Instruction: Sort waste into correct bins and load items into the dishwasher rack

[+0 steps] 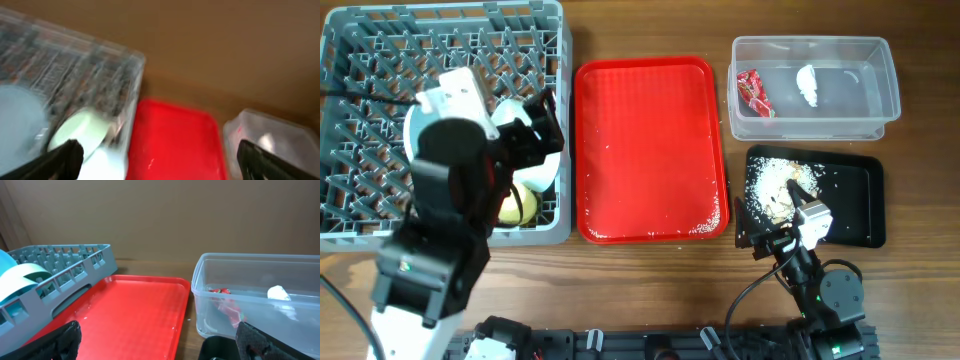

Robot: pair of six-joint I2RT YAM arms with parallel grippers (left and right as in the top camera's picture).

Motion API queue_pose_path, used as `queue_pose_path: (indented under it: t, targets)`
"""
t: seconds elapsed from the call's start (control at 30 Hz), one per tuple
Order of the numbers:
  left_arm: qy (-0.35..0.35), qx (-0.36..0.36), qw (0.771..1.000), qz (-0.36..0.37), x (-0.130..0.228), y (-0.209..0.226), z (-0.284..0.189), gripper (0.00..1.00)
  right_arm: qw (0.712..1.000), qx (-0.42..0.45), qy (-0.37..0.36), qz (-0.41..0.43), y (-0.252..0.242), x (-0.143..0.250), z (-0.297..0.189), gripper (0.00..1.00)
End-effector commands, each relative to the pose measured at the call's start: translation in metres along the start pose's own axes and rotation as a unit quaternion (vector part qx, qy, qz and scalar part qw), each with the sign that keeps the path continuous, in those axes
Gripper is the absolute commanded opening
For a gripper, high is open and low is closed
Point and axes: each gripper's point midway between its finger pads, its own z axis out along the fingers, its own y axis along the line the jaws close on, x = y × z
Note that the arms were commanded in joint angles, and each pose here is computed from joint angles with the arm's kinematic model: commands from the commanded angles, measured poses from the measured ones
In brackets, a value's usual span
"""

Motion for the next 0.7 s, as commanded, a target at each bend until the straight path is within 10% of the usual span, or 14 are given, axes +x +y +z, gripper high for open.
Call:
queue_pose_path:
  t: [0.0,0.67]
  targets:
    - [-0.028,0.059,0.998,0.024,0.026,0.009,-0.002,1.0,1.0,-0.002,-0.005,0.003,0.001,-0.002,-0.001,1.0]
    - [-0.145,0.095,0.985,0.008,0.13,0.075,-0.039,1.0,1.0,-0.002,-0.005,0.003,0.001,-0.002,-0.001,1.0]
